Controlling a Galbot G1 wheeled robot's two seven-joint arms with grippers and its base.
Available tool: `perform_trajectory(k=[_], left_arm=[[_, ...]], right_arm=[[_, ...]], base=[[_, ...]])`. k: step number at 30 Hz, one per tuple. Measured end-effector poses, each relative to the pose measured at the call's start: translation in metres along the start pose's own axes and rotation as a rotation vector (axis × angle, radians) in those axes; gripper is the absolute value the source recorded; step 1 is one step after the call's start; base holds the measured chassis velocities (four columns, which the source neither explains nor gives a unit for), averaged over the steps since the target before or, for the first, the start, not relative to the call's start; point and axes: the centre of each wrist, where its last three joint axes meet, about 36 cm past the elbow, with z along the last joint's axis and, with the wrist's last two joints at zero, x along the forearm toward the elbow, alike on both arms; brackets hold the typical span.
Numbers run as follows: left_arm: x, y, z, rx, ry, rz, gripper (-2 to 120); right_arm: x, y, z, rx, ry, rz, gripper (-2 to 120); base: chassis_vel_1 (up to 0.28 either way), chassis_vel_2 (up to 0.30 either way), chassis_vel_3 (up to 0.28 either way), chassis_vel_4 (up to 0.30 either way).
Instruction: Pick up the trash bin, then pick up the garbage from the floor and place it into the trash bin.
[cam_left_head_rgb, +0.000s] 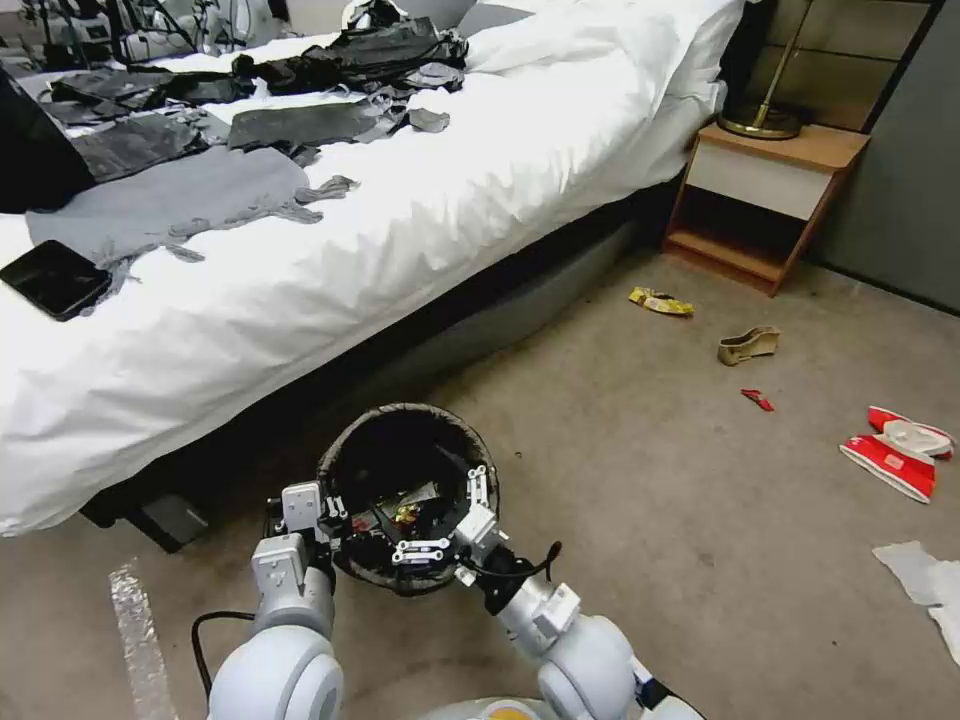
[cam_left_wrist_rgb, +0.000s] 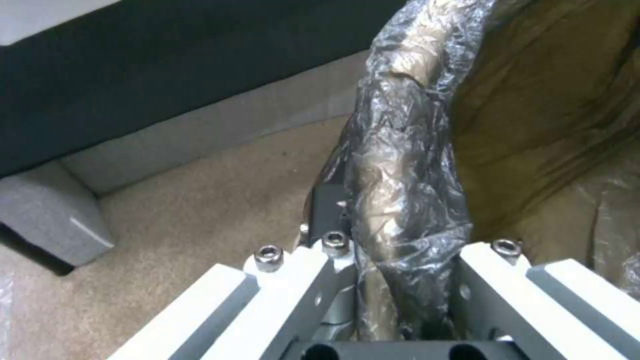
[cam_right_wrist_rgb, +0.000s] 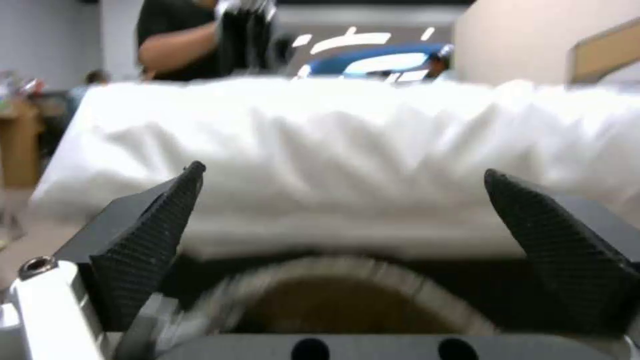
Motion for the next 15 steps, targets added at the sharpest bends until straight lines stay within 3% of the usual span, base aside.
perform_trajectory(k=[2, 3, 4, 6, 7, 10, 15], left_arm=[[-0.001, 0.0, 0.0, -0.004, -0.011, 0.01, 0], [-0.001, 0.0, 0.0, -0.004, -0.011, 0.01, 0], [-0.002, 0.0, 0.0, -0.007, -0.018, 0.016, 0], [-0.002, 0.001, 0.0, -0.01, -0.025, 0.02, 0], [-0.002, 0.001, 0.0, -0.01, -0.025, 0.02, 0], [-0.003, 0.003, -0.001, -0.018, -0.034, 0.021, 0], [-0.004, 0.004, -0.004, -0.017, -0.045, 0.022, 0]], right_arm=[[-0.003, -0.009, -0.031, 0.054, -0.075, 0.086, 100], [-0.003, -0.009, -0.031, 0.054, -0.075, 0.086, 100], [-0.001, -0.014, -0.05, 0.096, -0.104, 0.168, 100], [0.012, -0.016, -0.07, 0.164, -0.066, 0.298, 100], [0.012, -0.016, -0.07, 0.164, -0.066, 0.298, 100], [0.037, -0.006, -0.078, 0.196, 0.013, 0.468, 100], [0.055, -0.009, -0.071, 0.208, 0.066, 0.578, 100]], base=[[0.0, 0.0, 0.0, 0.0], [0.0, 0.0, 0.0, 0.0], [0.0, 0.0, 0.0, 0.0], [0.0, 0.0, 0.0, 0.0], [0.0, 0.0, 0.0, 0.0], [0.0, 0.0, 0.0, 0.0], [0.0, 0.0, 0.0, 0.0]])
